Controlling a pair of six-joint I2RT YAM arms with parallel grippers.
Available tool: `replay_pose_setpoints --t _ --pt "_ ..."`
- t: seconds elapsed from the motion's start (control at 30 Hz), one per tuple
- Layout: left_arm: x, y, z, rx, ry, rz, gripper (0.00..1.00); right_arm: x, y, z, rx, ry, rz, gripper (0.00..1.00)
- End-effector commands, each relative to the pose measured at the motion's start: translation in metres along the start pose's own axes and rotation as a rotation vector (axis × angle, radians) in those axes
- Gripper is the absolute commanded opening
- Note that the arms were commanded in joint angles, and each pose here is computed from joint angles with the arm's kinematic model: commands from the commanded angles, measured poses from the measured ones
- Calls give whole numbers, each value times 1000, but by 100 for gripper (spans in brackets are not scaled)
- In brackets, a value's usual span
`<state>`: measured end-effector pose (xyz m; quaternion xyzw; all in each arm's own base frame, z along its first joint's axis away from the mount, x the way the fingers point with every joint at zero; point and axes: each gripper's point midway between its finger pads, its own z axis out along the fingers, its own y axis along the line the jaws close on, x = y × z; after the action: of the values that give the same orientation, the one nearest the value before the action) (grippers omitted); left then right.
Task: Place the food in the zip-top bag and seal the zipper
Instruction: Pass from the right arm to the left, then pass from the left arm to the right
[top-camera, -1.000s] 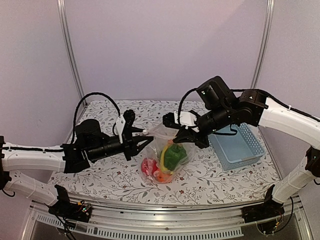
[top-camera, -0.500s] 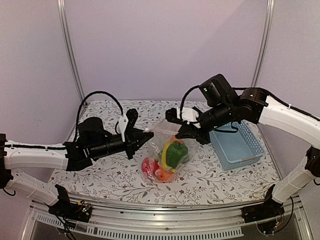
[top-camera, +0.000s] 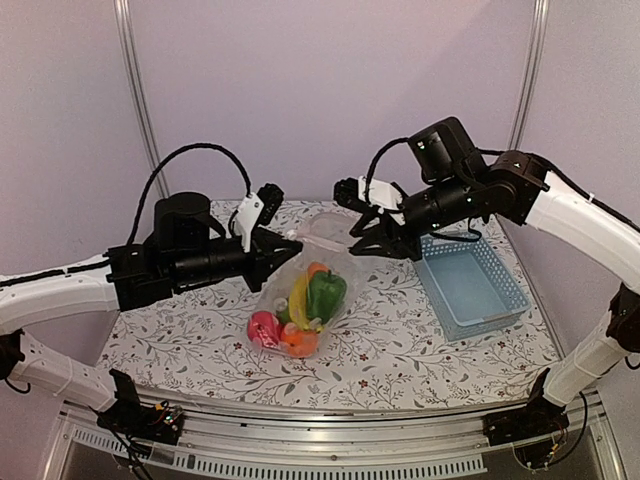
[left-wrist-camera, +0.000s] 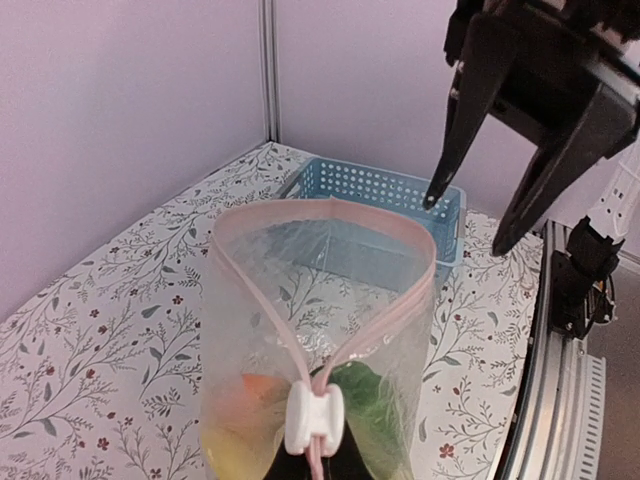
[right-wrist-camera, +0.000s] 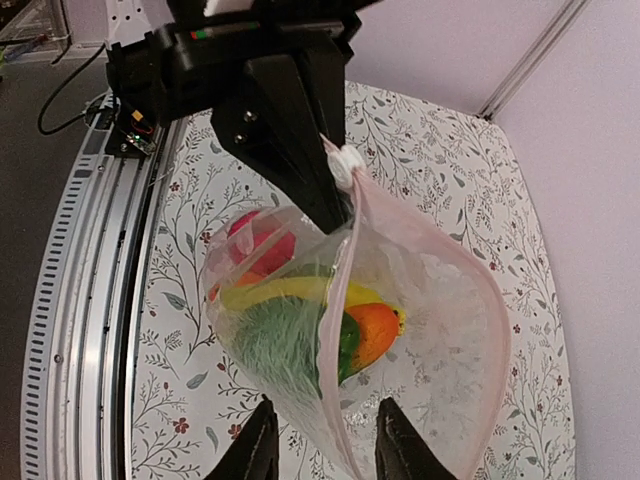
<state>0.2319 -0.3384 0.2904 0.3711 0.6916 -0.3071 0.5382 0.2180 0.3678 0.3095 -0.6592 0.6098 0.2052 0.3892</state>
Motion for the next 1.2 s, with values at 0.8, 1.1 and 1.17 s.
replay_pose_setpoints --t 0.8,1.1,1.17 --pt "0 -23 -27 34 147 36 7 -56 21 56 -235 -166 -133 64" --pt "-8 -20 -34 14 104 35 11 -47 16 75 -198 -112 -100 35" --pt "-5 -19 -35 9 101 35 11 -46 13 77 -182 -103 -89 25"
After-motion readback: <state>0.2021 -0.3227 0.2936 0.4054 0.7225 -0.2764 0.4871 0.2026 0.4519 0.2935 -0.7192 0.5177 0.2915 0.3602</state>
